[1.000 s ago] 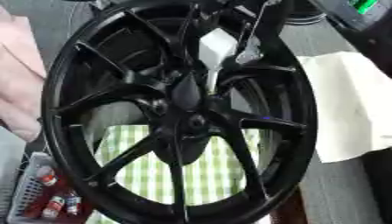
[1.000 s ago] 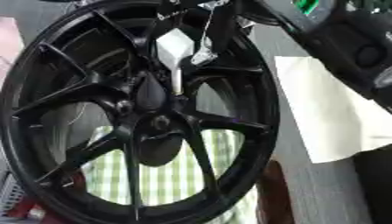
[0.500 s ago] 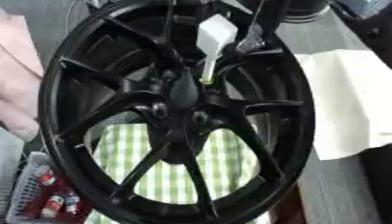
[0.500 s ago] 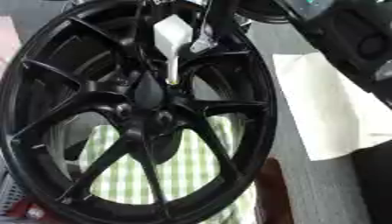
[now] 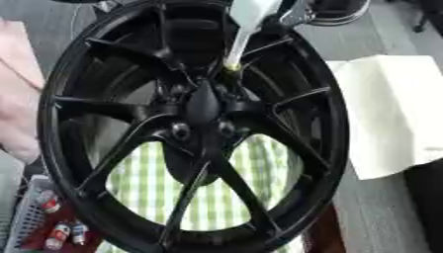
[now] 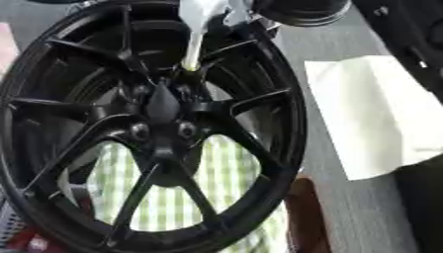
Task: Pull the pin out of the wheel hub.
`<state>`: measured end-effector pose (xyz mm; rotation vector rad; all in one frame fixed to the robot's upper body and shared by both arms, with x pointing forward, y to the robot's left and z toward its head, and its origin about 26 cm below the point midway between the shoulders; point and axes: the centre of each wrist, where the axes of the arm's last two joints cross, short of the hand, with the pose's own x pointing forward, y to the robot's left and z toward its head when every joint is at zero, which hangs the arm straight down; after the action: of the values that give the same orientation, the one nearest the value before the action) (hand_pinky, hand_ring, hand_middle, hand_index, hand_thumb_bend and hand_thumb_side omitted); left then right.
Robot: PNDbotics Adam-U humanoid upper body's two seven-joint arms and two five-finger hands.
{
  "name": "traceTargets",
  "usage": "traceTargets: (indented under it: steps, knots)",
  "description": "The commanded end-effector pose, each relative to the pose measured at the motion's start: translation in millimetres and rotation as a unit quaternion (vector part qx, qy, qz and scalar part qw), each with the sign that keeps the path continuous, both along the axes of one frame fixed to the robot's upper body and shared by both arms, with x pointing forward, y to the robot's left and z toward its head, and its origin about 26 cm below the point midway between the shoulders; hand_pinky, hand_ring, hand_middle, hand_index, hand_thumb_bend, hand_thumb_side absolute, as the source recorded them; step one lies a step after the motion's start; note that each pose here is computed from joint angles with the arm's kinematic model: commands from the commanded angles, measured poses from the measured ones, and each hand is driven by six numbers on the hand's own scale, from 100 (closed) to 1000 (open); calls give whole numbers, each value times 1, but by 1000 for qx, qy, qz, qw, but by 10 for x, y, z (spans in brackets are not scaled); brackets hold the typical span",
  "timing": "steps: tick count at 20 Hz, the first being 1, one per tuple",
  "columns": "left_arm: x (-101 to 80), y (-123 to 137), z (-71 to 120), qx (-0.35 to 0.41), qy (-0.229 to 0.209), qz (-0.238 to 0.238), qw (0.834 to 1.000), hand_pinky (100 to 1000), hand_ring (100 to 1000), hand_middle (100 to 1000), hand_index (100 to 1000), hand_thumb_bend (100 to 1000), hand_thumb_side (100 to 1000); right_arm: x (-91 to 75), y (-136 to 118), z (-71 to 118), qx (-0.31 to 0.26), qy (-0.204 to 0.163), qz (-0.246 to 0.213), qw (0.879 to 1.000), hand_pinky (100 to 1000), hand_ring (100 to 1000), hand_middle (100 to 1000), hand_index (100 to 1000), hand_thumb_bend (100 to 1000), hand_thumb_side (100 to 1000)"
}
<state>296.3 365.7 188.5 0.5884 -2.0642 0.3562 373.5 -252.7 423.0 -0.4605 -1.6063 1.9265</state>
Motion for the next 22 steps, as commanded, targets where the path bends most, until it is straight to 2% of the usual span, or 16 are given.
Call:
traceTargets:
  steps: [1, 4, 7, 11, 17, 18, 20, 21, 22]
  knots:
    - [-42, 69, 65, 5, -11, 16, 1000, 729, 737, 691, 689, 433, 668, -158, -395, 221, 29, -35, -58, 997, 871, 703, 389, 544, 288, 100]
    - [-56, 85, 43, -1, -11, 23, 1000, 729, 737, 691, 689, 432, 667, -240, -813, 233, 70, -41, -112, 990, 872, 701, 379, 539, 275, 100]
    - [-67, 98, 40, -4, -15, 29, 999, 729, 736, 691, 689, 432, 666, -337, -1275, 235, 113, -47, -169, 978, 870, 702, 385, 542, 280, 100]
    - [-80, 123, 23, -15, -17, 39, 999, 729, 735, 688, 686, 434, 665, -403, -1778, 112, 158, -52, -270, 948, 861, 706, 409, 567, 322, 100]
    - [-114, 174, 13, -24, -23, 56, 998, 729, 732, 685, 685, 430, 656, -435, -2151, -261, 216, -58, -376, 899, 848, 758, 544, 685, 459, 100]
    - [-117, 178, 11, -24, -22, 57, 998, 728, 732, 684, 684, 431, 656, -450, -2193, -324, 223, -61, -391, 891, 849, 772, 587, 719, 497, 123]
    - [-118, 180, 11, -24, -22, 58, 998, 728, 731, 684, 684, 431, 656, -487, -2274, -443, 236, -67, -419, 874, 856, 821, 695, 786, 562, 229]
    - [-118, 179, 12, -24, -22, 58, 998, 729, 731, 684, 684, 431, 656, -511, -2317, -495, 242, -71, -433, 865, 866, 869, 771, 831, 549, 326]
    - [-117, 178, 13, -24, -22, 58, 998, 729, 731, 684, 684, 431, 656, -543, -2366, -545, 246, -76, -449, 855, 876, 910, 832, 869, 455, 445]
